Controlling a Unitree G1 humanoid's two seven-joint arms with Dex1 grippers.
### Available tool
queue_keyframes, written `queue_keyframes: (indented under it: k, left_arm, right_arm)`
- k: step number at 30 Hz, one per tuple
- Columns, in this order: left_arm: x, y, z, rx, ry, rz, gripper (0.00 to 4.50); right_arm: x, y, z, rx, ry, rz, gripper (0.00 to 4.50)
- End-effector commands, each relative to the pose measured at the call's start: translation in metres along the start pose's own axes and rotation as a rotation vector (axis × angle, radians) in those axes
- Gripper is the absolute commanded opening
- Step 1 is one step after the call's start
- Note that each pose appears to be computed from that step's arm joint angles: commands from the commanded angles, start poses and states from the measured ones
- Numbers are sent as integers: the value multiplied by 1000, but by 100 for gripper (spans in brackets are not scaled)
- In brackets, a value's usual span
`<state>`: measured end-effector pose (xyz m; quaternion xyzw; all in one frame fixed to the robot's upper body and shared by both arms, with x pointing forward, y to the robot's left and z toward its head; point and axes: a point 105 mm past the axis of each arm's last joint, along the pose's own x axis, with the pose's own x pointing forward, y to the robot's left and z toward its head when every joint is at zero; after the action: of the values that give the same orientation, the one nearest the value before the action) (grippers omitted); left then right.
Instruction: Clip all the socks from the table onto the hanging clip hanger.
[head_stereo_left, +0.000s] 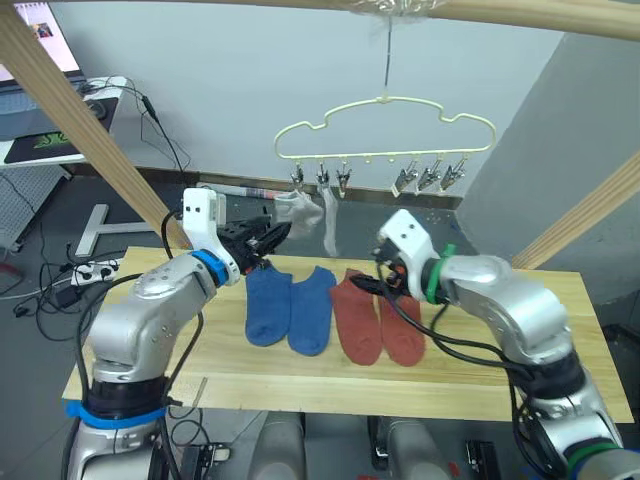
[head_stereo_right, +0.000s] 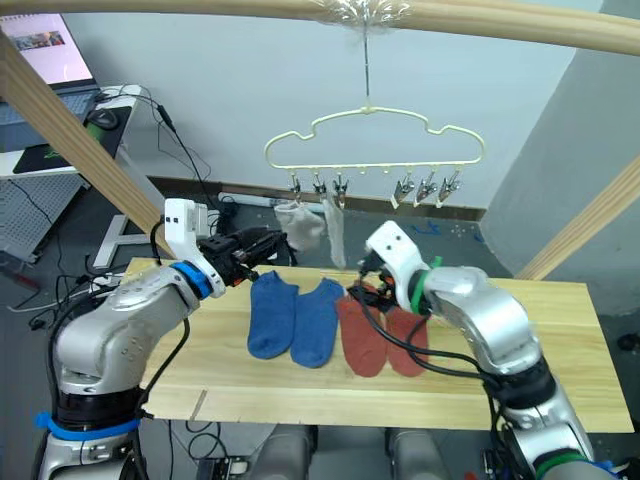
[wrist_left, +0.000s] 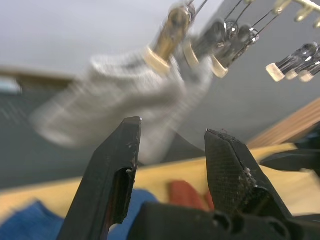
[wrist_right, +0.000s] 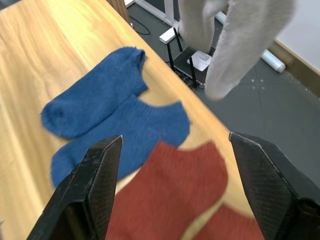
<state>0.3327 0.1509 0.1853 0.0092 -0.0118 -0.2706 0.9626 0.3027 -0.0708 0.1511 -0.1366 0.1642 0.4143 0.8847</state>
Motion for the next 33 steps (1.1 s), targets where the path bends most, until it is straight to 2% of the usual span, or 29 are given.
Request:
queue_keyframes:
  k: [1, 6, 10, 13, 15, 16, 23, 33]
  left_arm:
    - [-1, -16, 20, 154, -154, -18, 227]
    - [5, -30, 18, 241, -231, -8, 227]
    - [15, -36, 16, 238, -276, 14, 227]
    - [25, -45, 16, 229, -309, 18, 168]
    - [31, -47, 16, 213, -314, 32, 111]
    - [35, -48, 15, 202, -310, 38, 111]
    - [58, -55, 13, 184, -288, 83, 111]
    - [74, -66, 11, 135, -251, 103, 111]
  right_arm:
    - [-35, 1, 13, -10, -99, -16, 355]
    - [-82, -10, 20, 40, -174, -49, 355]
    - [-113, -14, 32, 55, -236, -53, 355]
    - [-138, -18, 38, 45, -264, -67, 359]
    - [-149, -17, 39, 36, -255, -60, 359]
    - [-154, -17, 40, 28, -248, -53, 359]
    - [-173, -12, 49, -46, -211, -26, 359]
    - [-174, -13, 44, -42, -157, -37, 359]
